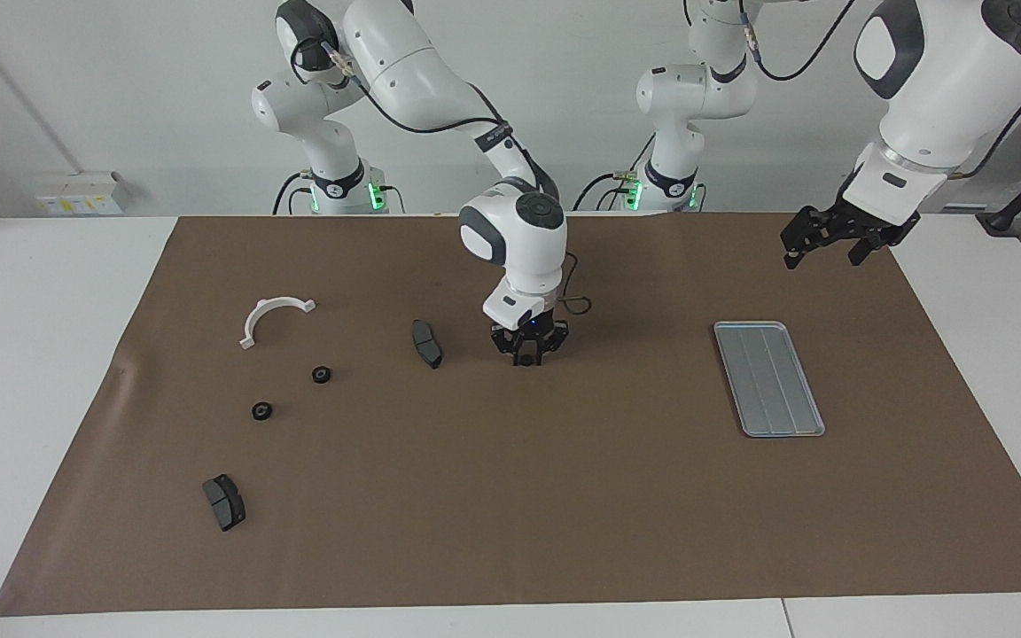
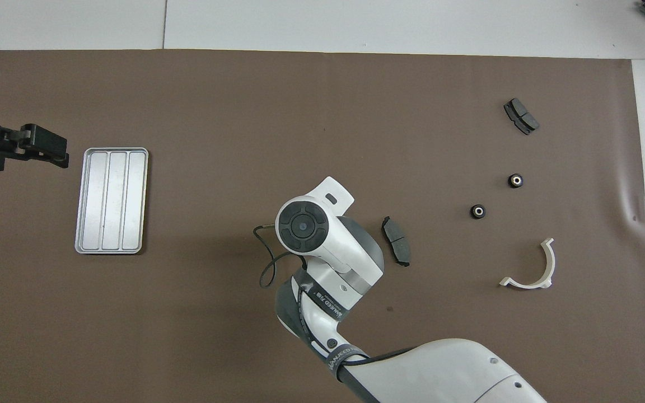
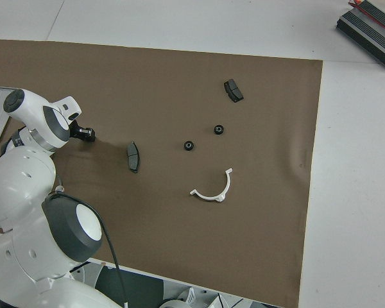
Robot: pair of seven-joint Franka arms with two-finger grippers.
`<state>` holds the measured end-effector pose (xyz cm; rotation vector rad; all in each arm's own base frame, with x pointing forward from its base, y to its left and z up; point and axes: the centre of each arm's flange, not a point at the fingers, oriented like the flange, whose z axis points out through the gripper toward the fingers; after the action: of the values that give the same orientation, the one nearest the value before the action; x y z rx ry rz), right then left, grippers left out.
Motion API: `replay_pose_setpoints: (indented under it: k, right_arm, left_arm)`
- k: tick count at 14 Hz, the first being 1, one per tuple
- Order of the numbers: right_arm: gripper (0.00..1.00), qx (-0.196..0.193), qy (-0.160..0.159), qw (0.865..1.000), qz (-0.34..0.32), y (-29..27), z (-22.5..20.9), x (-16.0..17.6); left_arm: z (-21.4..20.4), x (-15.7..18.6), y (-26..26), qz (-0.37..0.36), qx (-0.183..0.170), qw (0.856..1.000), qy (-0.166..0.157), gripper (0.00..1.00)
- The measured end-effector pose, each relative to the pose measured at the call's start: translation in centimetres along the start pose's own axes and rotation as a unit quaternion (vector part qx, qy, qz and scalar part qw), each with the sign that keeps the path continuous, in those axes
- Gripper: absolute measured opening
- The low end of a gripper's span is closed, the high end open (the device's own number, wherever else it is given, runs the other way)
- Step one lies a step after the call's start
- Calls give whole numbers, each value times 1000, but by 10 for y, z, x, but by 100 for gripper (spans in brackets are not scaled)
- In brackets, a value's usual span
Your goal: Place bearing gear from tray to pile
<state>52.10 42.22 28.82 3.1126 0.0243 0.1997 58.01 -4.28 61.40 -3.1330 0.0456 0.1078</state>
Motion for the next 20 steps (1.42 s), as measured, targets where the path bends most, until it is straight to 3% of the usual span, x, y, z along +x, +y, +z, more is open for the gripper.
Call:
replay_pose_setpoints:
  k: [2,8,10,14,18,20]
  right_arm:
    - [24,1,0,1000,-1,-1,-1,-1]
    - [24,2,0,1000,2,0,-3,1]
    - [24,5,8,1000,17,13,-22,15]
    - [24,-2,25,998,57,126,-83,82]
    - [24,-16,30,997,68,256,-69,130]
    - [24,-1,33,996,82,317,-55,145]
  left_arm:
    - [-1,0,2,2,0,1000,0,100]
    - [0,5,1,2,-1,1000,22,100]
    - [5,5,-1,0,-1,1000,20,100]
    - [5,5,-10,-8,-1,1000,23,100]
    - [3,4,-10,-8,-1,1000,27,100]
    - [2,4,-10,-8,-1,1000,29,100]
